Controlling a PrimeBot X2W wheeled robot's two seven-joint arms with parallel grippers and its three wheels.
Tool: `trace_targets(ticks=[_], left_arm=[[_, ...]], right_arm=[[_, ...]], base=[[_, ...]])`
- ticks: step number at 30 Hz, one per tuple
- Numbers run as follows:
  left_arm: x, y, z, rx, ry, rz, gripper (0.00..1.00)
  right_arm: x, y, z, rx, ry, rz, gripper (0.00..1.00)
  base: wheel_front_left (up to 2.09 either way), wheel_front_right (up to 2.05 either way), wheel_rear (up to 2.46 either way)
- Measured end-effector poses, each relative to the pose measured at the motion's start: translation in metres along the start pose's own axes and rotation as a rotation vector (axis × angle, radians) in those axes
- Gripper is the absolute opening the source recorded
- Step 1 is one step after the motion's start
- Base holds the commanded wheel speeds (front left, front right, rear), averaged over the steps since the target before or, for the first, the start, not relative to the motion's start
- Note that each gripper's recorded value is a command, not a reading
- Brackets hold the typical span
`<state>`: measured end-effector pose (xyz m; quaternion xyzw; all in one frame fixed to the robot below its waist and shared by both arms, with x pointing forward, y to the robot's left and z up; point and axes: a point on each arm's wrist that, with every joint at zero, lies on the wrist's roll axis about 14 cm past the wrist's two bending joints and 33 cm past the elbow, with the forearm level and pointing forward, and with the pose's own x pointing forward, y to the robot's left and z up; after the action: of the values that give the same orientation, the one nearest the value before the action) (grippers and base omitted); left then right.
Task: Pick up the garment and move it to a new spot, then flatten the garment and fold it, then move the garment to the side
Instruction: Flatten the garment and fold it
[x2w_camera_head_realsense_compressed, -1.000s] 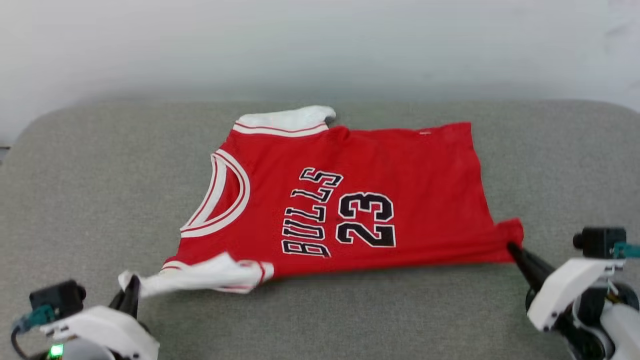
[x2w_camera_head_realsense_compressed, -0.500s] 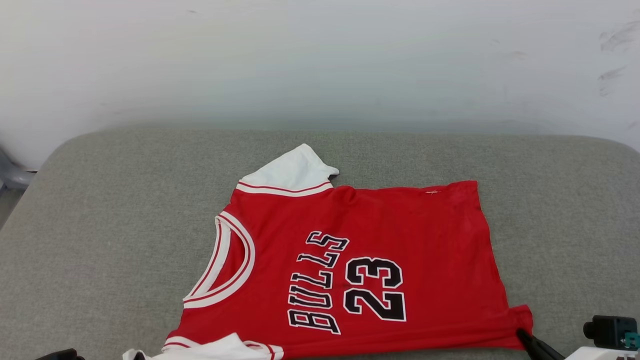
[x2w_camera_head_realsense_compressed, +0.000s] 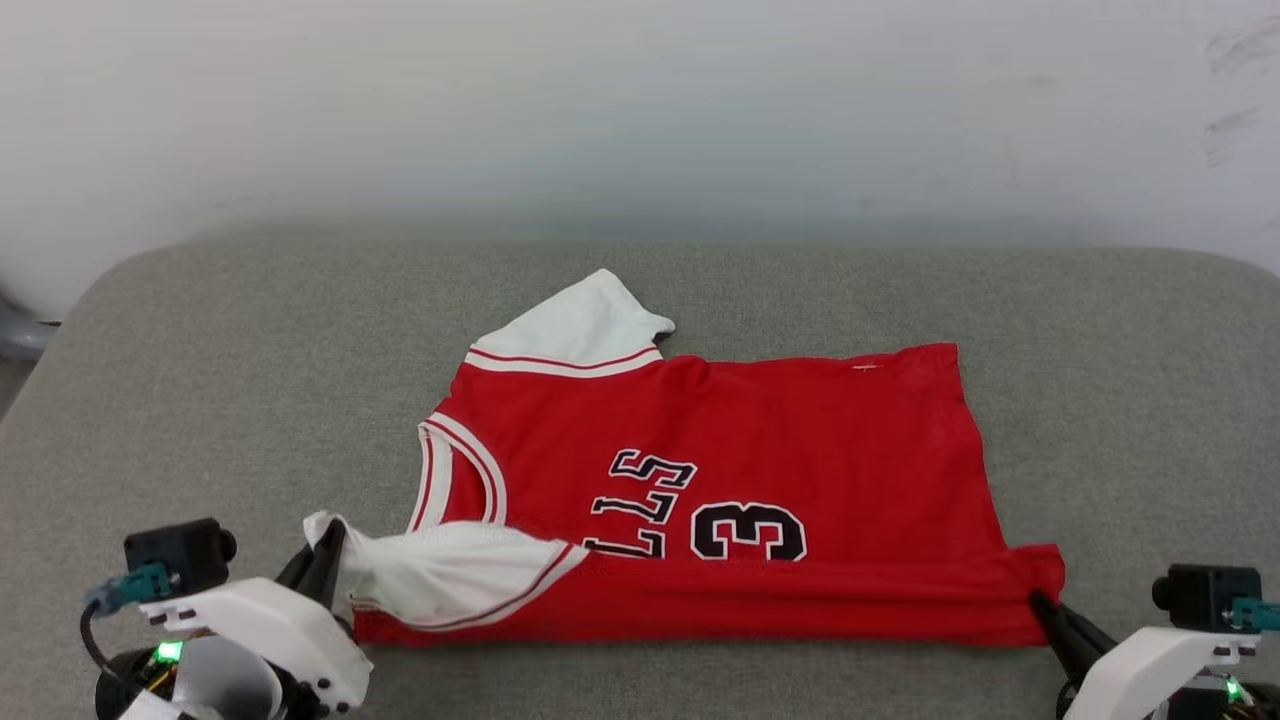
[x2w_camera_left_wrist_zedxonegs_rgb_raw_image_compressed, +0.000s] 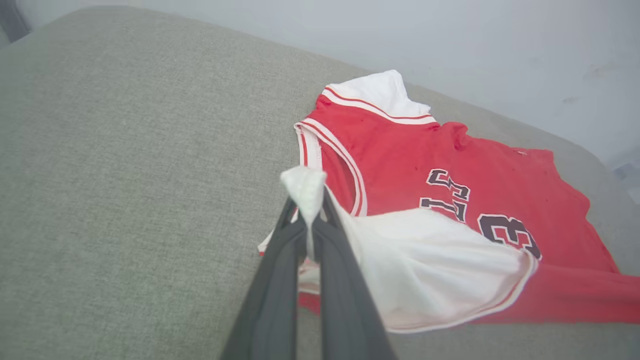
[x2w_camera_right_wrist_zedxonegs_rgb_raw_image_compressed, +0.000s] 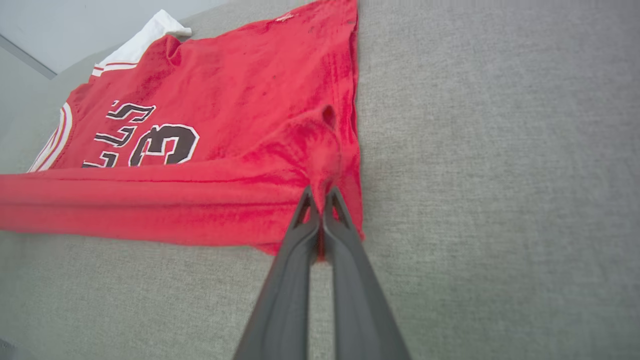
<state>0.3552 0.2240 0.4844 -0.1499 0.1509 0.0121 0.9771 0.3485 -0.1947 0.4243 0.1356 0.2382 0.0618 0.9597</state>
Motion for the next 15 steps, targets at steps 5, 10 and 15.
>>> trace_targets(ticks=[5,10,15], left_arm=[[0.033,-0.007,0.009,0.007,-0.024,-0.021,0.0],[0.062,-0.012,-0.003,0.008,0.023,-0.039,0.0],[0.079,-0.01,-0.033,0.0,0.113,-0.038,0.0]], right_arm=[[0.016,0.004,0.011,-0.016,0.002,0.005,0.0],[0.034,0.005,0.009,-0.022,0.039,0.008,0.0],[0.047,0.003,-0.009,-0.024,0.103,0.003,0.0]], base=[[0.0,0.0,0.0],[0.0,0.0,0.0],[0.0,0.0,0.0]])
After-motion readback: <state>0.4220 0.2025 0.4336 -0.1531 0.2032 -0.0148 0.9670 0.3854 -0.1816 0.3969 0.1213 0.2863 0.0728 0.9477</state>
